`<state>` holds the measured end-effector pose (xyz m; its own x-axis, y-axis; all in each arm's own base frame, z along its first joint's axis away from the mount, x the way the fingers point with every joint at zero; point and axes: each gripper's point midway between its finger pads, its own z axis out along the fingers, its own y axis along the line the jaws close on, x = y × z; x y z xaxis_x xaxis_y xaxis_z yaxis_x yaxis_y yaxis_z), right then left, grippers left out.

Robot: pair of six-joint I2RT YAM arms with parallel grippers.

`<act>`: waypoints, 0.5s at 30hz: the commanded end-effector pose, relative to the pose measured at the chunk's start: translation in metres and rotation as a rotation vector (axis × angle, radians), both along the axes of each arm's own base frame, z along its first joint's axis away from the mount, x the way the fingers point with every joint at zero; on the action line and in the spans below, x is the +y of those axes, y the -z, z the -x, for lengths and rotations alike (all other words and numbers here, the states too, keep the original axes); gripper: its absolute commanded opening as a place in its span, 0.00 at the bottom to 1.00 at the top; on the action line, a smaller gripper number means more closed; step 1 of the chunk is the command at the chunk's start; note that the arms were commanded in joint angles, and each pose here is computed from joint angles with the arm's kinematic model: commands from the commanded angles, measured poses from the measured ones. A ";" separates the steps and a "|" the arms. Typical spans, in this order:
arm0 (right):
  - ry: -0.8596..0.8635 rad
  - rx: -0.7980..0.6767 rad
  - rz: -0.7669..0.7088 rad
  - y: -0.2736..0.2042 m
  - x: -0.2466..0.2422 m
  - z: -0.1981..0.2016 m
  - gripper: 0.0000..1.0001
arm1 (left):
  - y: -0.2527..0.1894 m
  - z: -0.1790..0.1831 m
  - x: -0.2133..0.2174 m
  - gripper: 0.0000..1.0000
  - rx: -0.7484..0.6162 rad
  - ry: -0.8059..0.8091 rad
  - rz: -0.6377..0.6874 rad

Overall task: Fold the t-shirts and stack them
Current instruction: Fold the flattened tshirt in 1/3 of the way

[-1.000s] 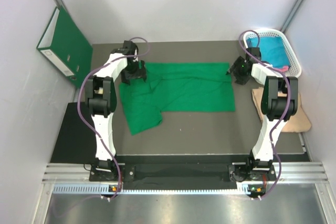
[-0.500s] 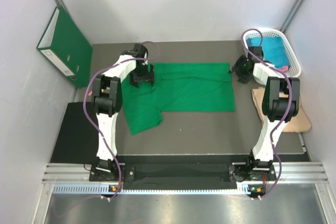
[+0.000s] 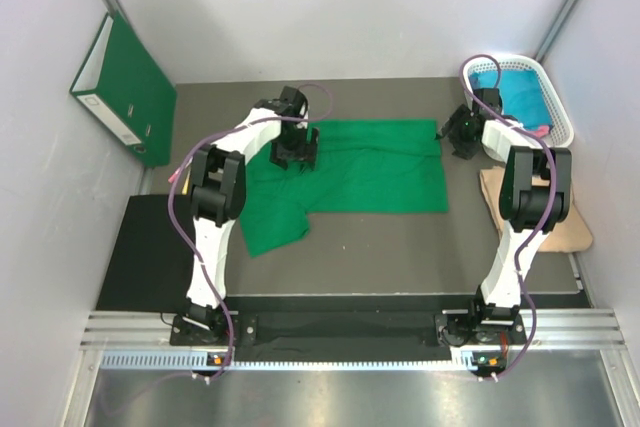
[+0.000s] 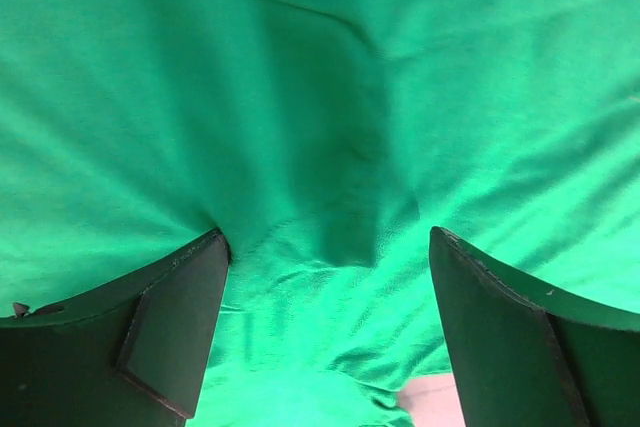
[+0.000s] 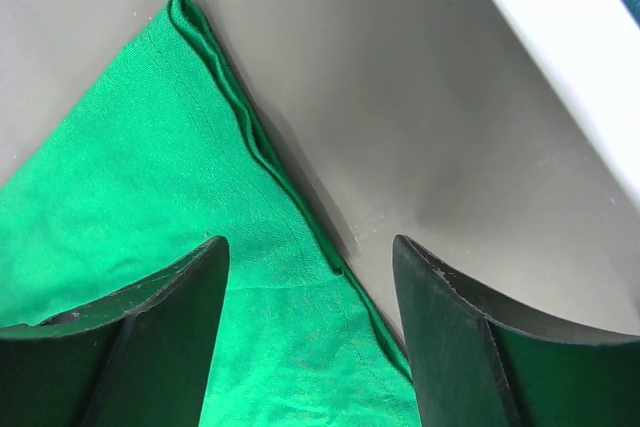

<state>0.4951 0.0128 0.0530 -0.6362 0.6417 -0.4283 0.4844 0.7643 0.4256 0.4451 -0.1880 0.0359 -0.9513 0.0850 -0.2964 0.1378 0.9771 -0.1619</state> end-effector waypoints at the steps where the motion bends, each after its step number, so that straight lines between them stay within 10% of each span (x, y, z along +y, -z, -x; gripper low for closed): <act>1: 0.025 -0.106 0.009 -0.039 -0.012 -0.018 0.67 | -0.012 -0.004 -0.020 0.85 -0.031 0.047 0.053; 15: -0.007 -0.035 0.046 -0.047 -0.012 0.033 0.68 | -0.078 0.015 0.055 0.98 -0.144 -0.098 -0.206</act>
<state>0.4799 0.0096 0.0657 -0.6481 0.6234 -0.4375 0.4745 0.7798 0.4082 0.4404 -0.1655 0.0748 -0.9233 0.1007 -0.3707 0.1185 0.9926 -0.0255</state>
